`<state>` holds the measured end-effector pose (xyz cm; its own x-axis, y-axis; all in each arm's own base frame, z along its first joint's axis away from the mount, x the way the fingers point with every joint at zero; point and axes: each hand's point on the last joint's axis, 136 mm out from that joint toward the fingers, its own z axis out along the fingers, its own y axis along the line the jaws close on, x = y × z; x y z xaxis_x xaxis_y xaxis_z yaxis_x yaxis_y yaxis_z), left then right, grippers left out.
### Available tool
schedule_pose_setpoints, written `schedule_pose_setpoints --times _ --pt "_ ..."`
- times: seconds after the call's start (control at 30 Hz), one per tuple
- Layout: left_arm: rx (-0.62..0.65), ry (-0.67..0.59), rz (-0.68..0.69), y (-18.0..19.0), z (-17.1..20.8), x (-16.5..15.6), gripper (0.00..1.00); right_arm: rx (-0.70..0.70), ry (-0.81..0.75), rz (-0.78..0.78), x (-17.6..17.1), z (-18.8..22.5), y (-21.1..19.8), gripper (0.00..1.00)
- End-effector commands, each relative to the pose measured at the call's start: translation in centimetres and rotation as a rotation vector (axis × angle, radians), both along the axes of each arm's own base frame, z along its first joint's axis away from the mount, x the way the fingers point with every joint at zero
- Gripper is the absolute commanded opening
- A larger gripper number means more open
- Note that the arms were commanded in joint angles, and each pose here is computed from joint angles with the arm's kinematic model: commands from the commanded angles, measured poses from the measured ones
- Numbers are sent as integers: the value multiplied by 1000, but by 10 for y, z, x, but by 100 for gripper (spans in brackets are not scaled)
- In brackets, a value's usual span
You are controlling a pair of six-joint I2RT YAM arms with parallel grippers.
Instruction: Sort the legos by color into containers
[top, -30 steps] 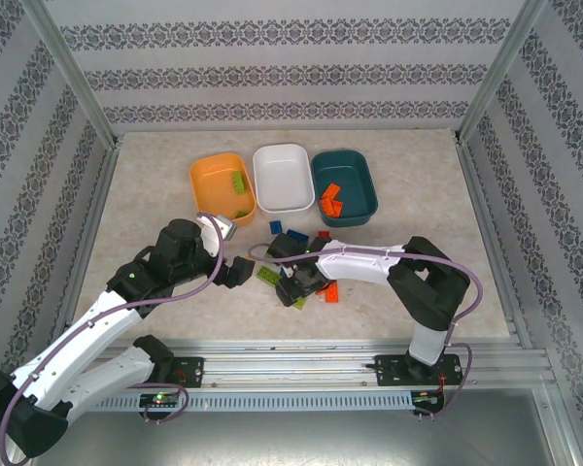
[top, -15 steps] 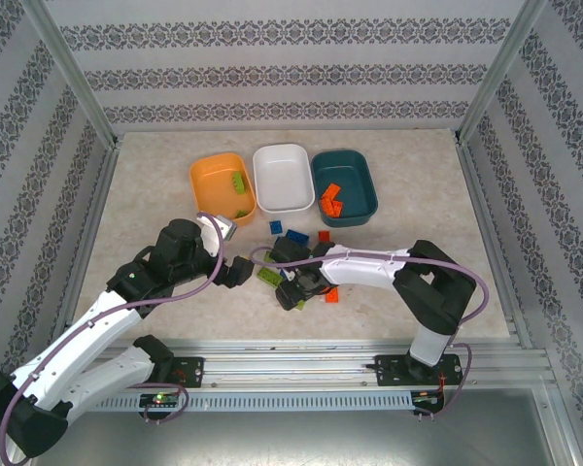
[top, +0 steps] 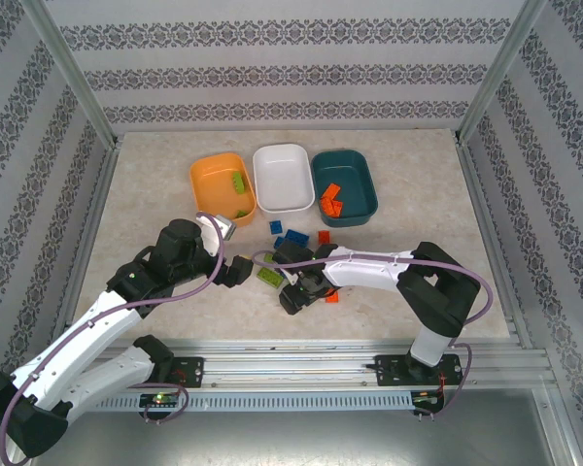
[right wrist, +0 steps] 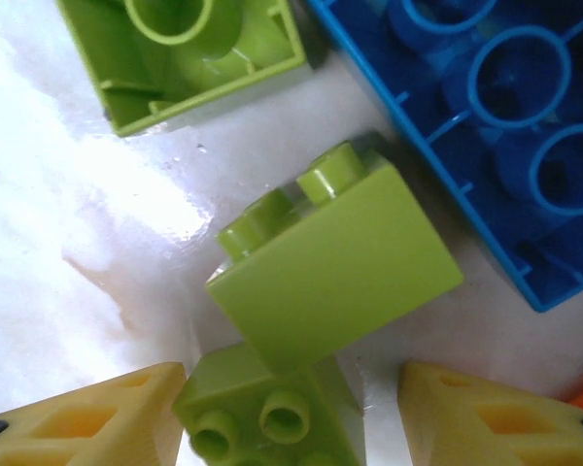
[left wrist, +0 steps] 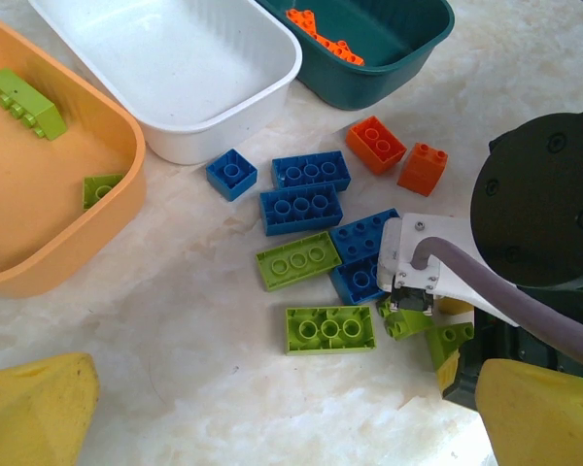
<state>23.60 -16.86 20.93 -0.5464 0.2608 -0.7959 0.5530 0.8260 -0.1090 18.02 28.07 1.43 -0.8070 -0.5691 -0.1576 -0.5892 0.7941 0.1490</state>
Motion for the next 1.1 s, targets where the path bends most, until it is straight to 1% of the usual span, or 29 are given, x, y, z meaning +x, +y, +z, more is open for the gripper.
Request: schedule_pose_setpoints --times 0.0,0.13,0.3,0.37,0.53,0.6,0.7,0.8,0.87,0.97,1.07 --pt "15 -17 11 4 8 2 100 -58 24 36 -8 -13 -6 59" --pt "18 -17 14 5 8 3 100 -95 12 45 -8 -16 -10 58" --pt "22 -19 17 5 8 4 100 -101 -27 41 -5 -13 -10 50" --pt "24 -21 20 6 8 4 100 -88 -57 31 0 -6 -7 46" --pt "30 -19 28 7 7 5 100 -26 -143 12 12 22 -2 40" --pt "33 -21 32 8 7 5 100 14 -172 -5 18 36 2 39" --pt "46 -35 62 14 9 7 100 116 -189 -40 27 61 11 39" --pt "71 -78 133 28 16 11 100 243 -209 -82 41 93 25 40" --pt "106 -124 220 46 23 15 100 335 -222 -120 58 114 36 40" --pt "126 -197 328 70 37 15 100 449 -236 -176 88 141 57 40" --pt "105 -260 380 83 51 11 100 519 -249 -197 121 159 87 40"
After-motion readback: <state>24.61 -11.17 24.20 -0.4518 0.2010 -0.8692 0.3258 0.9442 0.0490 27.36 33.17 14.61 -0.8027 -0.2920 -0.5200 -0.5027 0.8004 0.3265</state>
